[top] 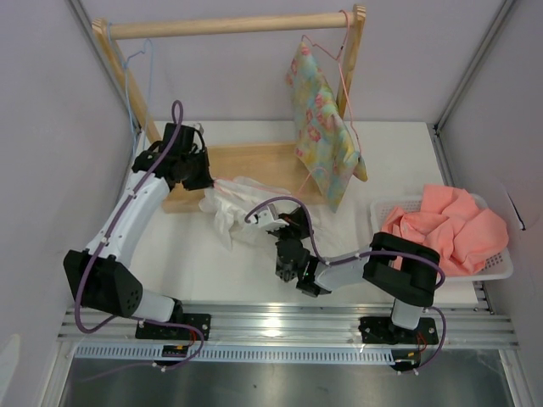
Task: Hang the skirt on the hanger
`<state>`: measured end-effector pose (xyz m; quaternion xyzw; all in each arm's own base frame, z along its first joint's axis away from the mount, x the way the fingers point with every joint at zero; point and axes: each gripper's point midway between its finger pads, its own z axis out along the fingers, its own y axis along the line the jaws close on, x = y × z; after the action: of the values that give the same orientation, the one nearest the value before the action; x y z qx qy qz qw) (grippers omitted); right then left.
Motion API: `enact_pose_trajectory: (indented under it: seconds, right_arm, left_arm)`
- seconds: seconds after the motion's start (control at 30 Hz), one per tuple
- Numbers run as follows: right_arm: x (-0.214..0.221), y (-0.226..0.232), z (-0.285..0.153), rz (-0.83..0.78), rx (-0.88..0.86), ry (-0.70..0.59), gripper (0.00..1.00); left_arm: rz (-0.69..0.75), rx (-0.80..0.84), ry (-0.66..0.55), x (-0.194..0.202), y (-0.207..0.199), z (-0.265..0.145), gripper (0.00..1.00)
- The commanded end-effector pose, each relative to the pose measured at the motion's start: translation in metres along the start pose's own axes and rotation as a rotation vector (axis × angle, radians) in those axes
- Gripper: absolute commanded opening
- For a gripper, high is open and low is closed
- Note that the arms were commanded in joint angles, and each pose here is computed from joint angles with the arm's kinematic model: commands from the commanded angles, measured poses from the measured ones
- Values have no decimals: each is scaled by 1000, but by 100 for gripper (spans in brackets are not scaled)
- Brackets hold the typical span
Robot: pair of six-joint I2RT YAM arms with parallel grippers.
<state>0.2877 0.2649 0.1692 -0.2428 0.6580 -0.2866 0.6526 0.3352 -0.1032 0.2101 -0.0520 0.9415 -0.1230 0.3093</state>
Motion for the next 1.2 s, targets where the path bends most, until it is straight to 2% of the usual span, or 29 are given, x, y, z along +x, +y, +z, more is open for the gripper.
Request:
enact_pose_trajectory:
  seconds: [0.0, 0.07, 0.1, 0.23, 0.37, 0.6, 0.73, 0.77, 0.8, 0.83, 0.87, 0.9, 0.93, 1.0, 1.03, 1.17]
  right_arm:
    - [-3, -24, 3, 6, 89, 24, 0]
    - [-3, -30, 4, -68, 105, 18, 0]
    - [-7, -34, 3, -28, 120, -1, 0]
    - [-14, -20, -5, -88, 81, -51, 0]
    - [-10, -15, -7, -116, 76, -61, 0]
    - [-13, -36, 3, -35, 111, -56, 0]
    - [-26, -44, 5, 12, 95, -80, 0]
    - [-24, -39, 6, -35, 71, -67, 0]
    - [-29, -40, 8, 44, 46, -78, 0]
    - [-36, -37, 11, 70, 16, -76, 0]
    - [-25, -24, 13, -38, -59, -32, 0]
    - [-24, -24, 17, -3, -89, -15, 0]
    - [-41, -31, 25, 156, -126, -23, 0]
    - [-39, -29, 25, 140, -205, 2, 0]
    - [-49, -27, 24, 216, -279, -18, 0]
    - [-60, -33, 17, 287, -377, -25, 0]
  left_arm:
    - [21, -87, -101, -32, 15, -5, 0]
    - [21, -82, -75, -30, 13, -3, 0]
    - [21, -78, -67, -30, 12, -2, 0]
    - [15, -69, -89, -40, 7, -8, 0]
    - [28, -65, -58, -41, 5, -6, 0]
    - [48, -78, -30, -32, 10, -4, 0]
    - [57, -88, 1, -10, 19, 8, 0]
    - [54, -85, 0, -8, 20, 10, 0]
    - [52, -93, 34, 9, 26, 17, 0]
    - [49, -89, 21, 9, 26, 21, 0]
    - [47, -79, 31, 14, 25, 24, 0]
    - [44, -66, 54, 23, 25, 28, 0]
    - [40, -71, 66, 29, 28, 31, 0]
    - [35, -68, 54, 31, 28, 33, 0]
    - [32, -54, 52, 29, 26, 33, 0]
    - [30, -41, 59, 23, 21, 34, 0]
